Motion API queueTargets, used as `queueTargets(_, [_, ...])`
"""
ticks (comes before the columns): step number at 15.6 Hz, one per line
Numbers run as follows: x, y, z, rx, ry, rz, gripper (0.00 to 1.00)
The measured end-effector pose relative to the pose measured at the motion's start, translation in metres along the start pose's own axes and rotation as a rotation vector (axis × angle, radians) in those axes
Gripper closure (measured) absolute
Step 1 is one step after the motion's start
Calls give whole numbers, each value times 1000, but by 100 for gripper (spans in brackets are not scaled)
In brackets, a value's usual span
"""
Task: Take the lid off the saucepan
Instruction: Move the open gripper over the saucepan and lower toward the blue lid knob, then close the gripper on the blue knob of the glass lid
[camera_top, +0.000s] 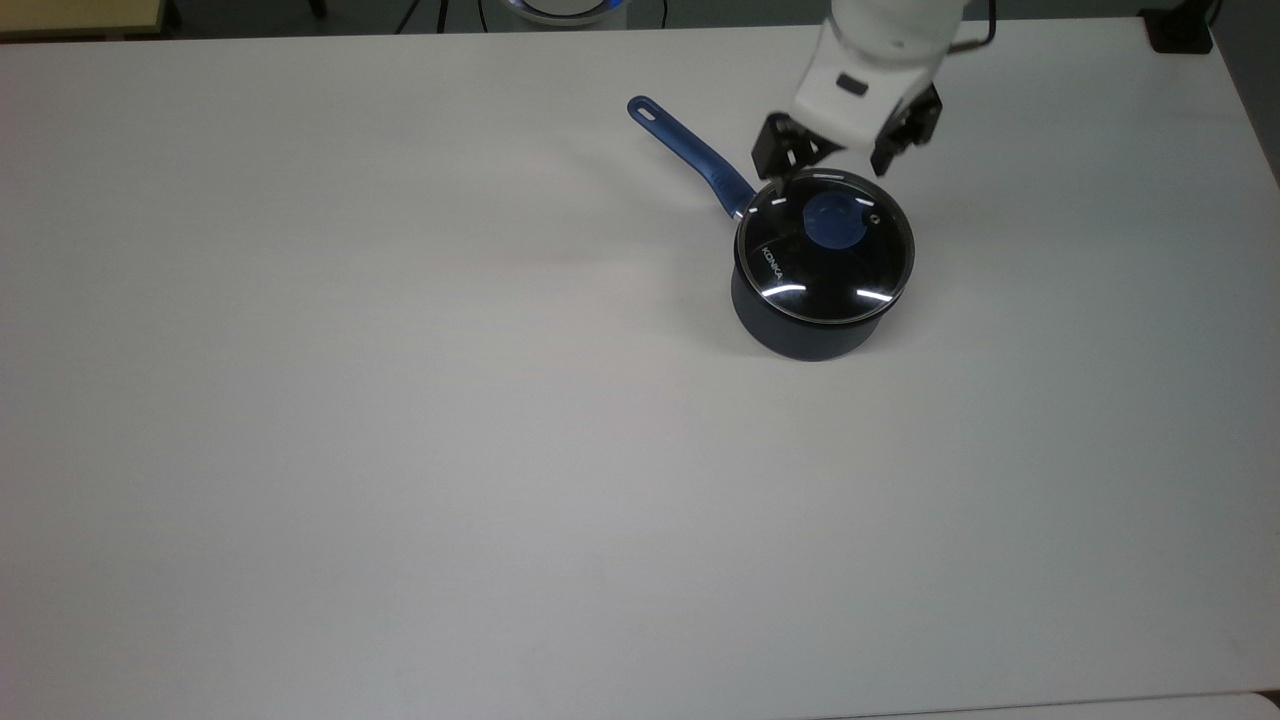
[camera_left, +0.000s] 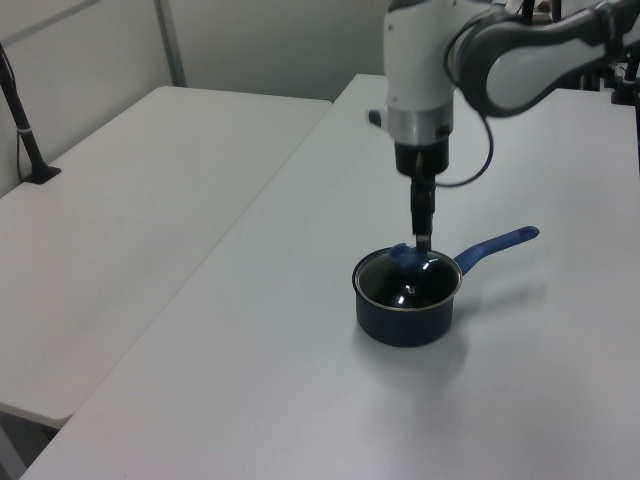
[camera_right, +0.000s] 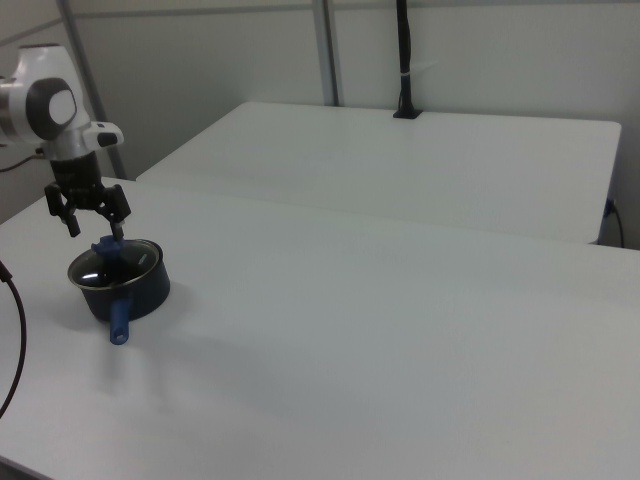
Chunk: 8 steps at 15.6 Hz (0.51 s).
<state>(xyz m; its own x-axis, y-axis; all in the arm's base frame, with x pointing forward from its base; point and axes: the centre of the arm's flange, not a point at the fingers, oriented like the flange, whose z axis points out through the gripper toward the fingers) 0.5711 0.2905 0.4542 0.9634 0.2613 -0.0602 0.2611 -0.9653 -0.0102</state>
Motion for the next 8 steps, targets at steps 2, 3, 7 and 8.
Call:
queueTargets(2, [10, -4, 12, 6, 34, 31, 0])
queueTargets(3, [13, -5, 17, 7, 39, 41, 1])
queueTargets(7, [17, -6, 28, 5, 31, 58, 17])
queueTargets(8, [17, -6, 29, 5, 31, 59, 17])
